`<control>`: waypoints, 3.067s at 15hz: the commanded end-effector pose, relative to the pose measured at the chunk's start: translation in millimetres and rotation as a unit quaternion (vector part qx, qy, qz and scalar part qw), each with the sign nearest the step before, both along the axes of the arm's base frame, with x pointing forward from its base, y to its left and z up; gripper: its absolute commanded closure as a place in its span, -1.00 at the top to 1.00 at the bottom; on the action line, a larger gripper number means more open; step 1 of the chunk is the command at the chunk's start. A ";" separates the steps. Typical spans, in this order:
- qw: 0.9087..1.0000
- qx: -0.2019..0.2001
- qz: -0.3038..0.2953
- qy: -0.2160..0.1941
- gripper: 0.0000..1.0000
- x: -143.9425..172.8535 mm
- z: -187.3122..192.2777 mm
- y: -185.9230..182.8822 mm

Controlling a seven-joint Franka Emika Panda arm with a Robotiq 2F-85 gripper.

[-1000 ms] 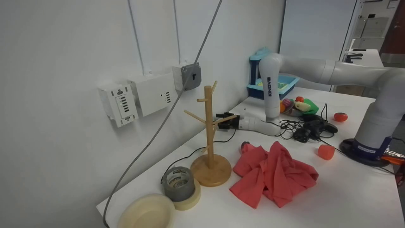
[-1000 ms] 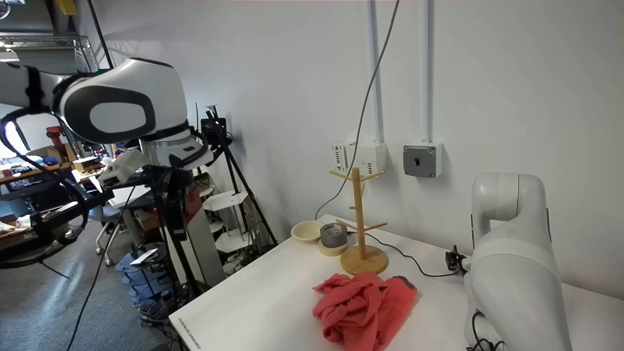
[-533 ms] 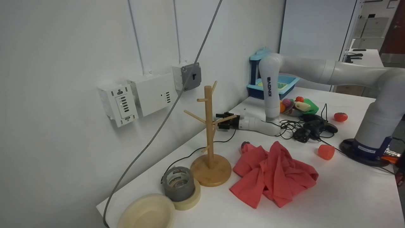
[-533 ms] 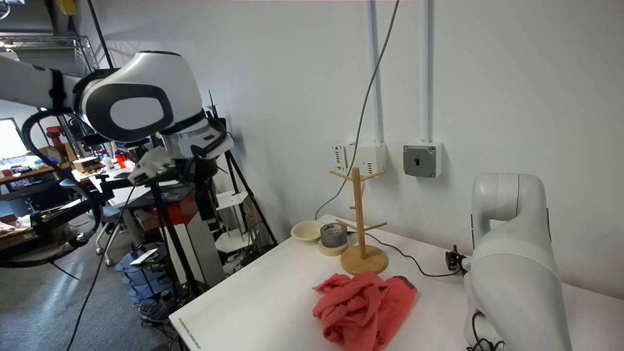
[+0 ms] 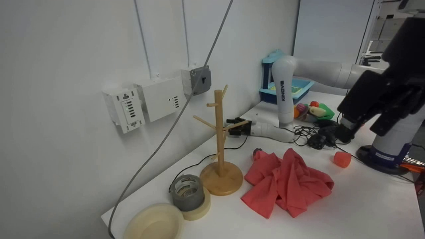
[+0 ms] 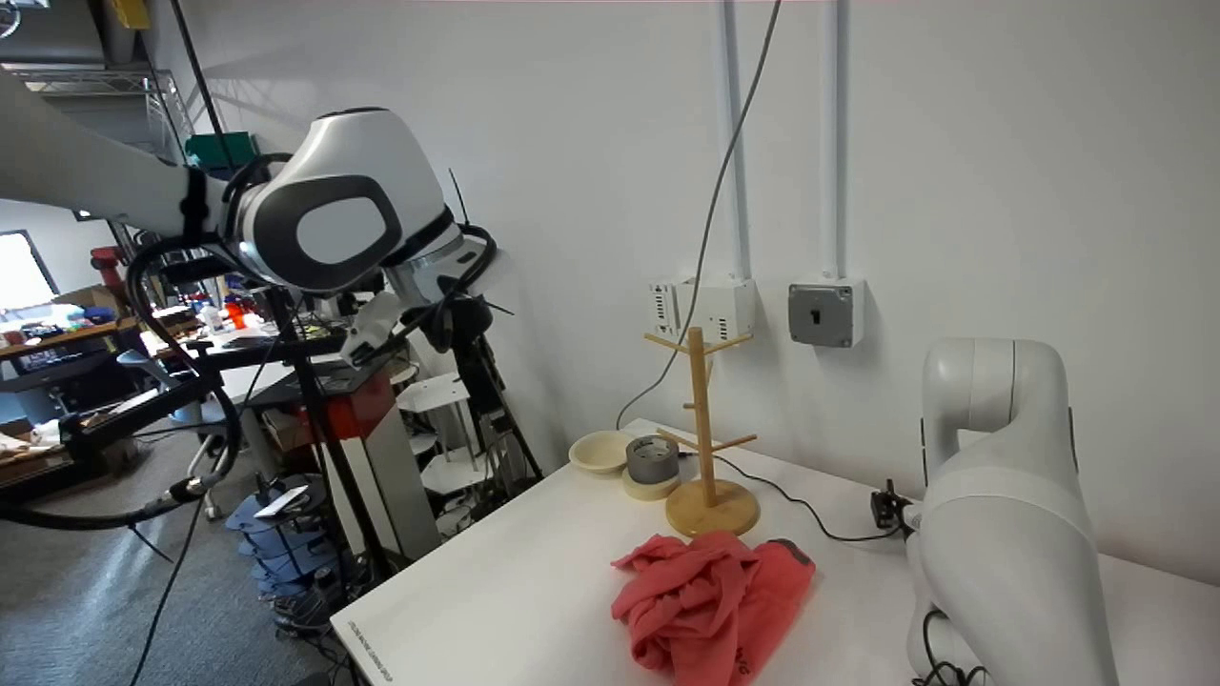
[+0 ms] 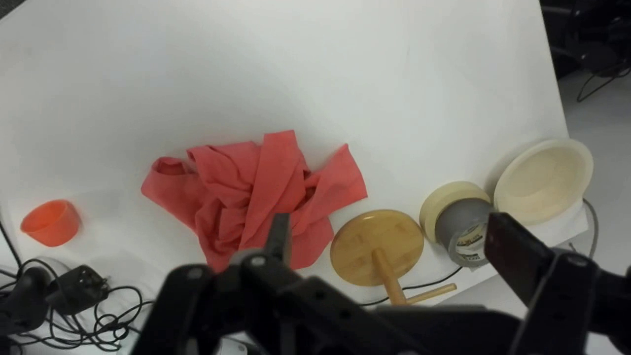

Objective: Spread out the sweatshirt

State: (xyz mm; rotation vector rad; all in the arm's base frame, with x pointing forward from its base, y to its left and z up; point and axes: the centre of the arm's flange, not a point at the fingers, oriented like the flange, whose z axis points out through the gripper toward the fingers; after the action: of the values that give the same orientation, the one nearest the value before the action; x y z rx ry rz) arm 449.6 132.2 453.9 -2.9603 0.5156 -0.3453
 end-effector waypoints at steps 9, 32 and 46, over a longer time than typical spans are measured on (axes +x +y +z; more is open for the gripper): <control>1.000 -0.009 -0.021 -0.003 1.00 34.1 -18.8 -18.6; 0.991 -0.013 -0.132 0.018 1.00 105.4 -149.5 -32.1; 0.986 -0.029 -0.151 0.065 1.00 114.6 -212.5 -38.8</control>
State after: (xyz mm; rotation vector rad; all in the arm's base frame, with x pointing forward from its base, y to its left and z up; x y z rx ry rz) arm 551.9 90.0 264.2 -2.9620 0.9654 -0.2053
